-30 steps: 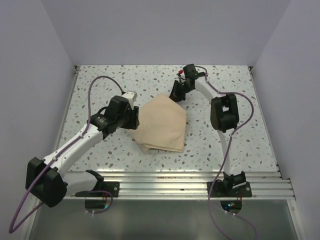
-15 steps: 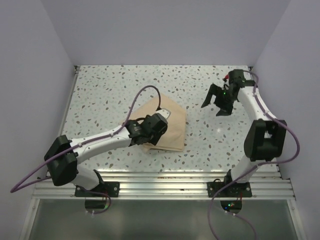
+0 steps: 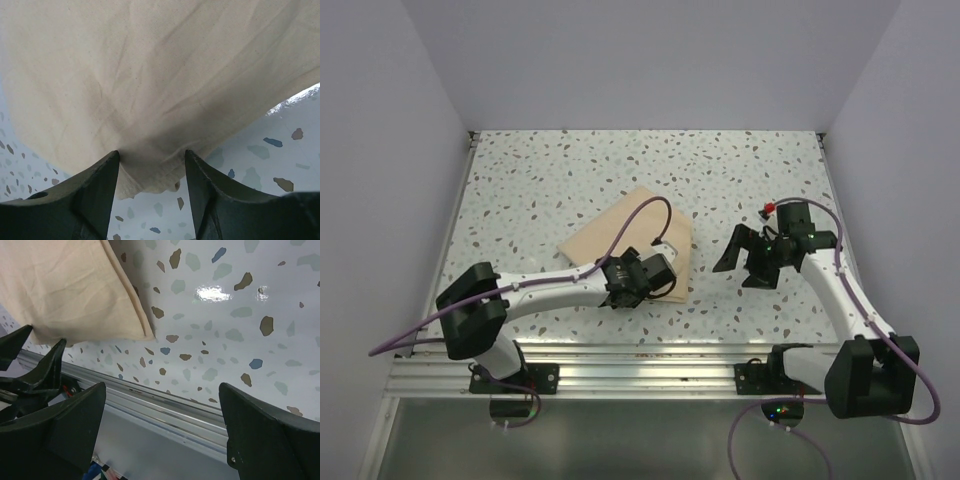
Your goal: Prepare the surgical pack
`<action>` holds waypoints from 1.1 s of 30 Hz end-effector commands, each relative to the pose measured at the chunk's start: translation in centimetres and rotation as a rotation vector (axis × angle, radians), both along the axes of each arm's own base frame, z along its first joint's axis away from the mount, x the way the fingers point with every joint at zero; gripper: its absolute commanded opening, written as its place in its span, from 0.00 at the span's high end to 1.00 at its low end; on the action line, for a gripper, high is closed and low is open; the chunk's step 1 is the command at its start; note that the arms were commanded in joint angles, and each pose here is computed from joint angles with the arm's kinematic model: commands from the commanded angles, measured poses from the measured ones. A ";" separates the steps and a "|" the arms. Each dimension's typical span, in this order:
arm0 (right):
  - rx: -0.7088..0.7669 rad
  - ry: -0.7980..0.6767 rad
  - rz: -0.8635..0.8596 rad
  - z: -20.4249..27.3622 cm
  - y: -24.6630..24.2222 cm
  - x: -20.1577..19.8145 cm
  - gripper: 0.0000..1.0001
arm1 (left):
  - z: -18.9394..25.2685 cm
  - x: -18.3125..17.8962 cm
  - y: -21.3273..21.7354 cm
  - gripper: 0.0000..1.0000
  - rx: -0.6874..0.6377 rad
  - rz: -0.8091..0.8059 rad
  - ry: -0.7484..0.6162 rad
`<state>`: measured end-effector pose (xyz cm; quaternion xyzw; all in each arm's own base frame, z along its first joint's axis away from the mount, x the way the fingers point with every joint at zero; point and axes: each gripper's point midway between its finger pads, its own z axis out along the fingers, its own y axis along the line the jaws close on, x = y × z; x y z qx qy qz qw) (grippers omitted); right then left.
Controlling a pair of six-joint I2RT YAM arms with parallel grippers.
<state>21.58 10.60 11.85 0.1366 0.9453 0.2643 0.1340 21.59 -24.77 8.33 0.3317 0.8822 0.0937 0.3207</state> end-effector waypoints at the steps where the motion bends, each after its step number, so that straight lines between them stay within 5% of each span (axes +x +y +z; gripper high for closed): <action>1: 0.068 -0.044 -0.002 0.7 1.0 0.3 0.01 | 0.5 0.7 -0.9 0.41 0.030 -0.022 -0.041; 19: 0.081 -0.027 0.015 -0.7 1.5 -0.1 0.01 | 0.0 -1.1 -1.2 0.40 0.103 -0.111 -0.038; 23: 0.084 -0.019 0.019 -1.1 1.6 -0.2 0.01 | 0.1 -0.9 -1.2 0.31 0.120 -0.142 -0.076; 33: 0.084 -0.017 0.026 -1.2 2.0 -0.4 0.01 | -0.9 0.5 -1.3 0.37 0.211 -0.154 -0.141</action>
